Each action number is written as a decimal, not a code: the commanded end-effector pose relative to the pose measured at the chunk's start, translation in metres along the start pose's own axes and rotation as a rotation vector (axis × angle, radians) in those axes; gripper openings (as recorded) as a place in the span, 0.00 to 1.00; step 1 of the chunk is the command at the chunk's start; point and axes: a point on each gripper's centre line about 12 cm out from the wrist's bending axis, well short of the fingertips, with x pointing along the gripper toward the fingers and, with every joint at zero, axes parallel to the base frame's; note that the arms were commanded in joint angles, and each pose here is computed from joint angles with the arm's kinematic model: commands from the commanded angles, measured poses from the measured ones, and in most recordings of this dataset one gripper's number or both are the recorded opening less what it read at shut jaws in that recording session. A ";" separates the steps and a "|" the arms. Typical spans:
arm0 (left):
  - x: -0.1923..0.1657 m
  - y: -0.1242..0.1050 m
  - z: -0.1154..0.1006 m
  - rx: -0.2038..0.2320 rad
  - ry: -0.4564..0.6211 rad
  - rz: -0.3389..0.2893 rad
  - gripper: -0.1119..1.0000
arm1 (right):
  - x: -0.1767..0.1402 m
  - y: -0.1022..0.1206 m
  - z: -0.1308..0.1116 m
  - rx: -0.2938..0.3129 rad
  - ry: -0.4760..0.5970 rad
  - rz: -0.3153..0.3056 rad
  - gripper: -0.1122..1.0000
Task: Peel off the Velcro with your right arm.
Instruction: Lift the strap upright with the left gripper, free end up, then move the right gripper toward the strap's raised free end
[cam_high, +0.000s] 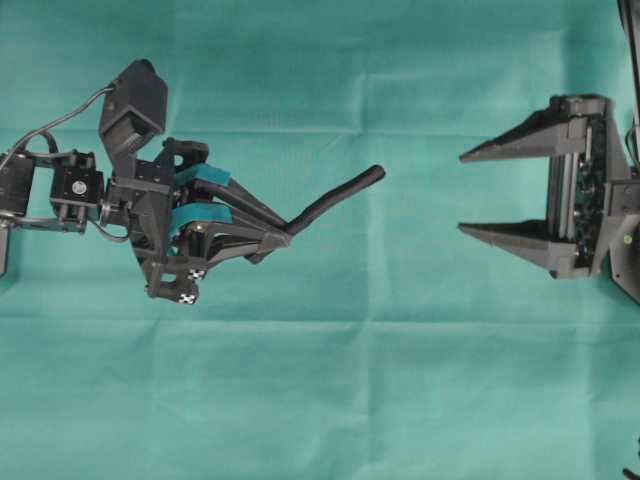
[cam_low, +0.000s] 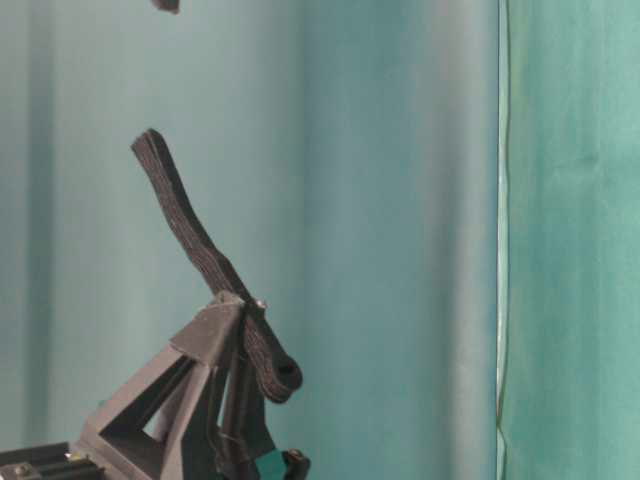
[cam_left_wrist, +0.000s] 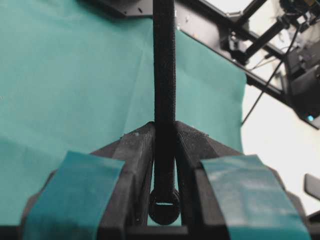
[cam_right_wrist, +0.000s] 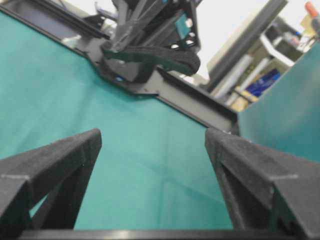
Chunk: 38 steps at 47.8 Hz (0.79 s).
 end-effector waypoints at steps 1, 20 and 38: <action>-0.004 -0.004 0.008 -0.025 -0.035 -0.017 0.19 | 0.005 -0.007 0.009 -0.006 -0.033 -0.024 0.71; -0.004 -0.003 0.008 -0.035 -0.033 -0.017 0.19 | 0.021 -0.010 0.008 -0.020 -0.043 -0.029 0.70; -0.005 -0.002 0.007 -0.036 -0.032 -0.014 0.19 | 0.037 -0.008 0.004 -0.026 -0.057 -0.024 0.70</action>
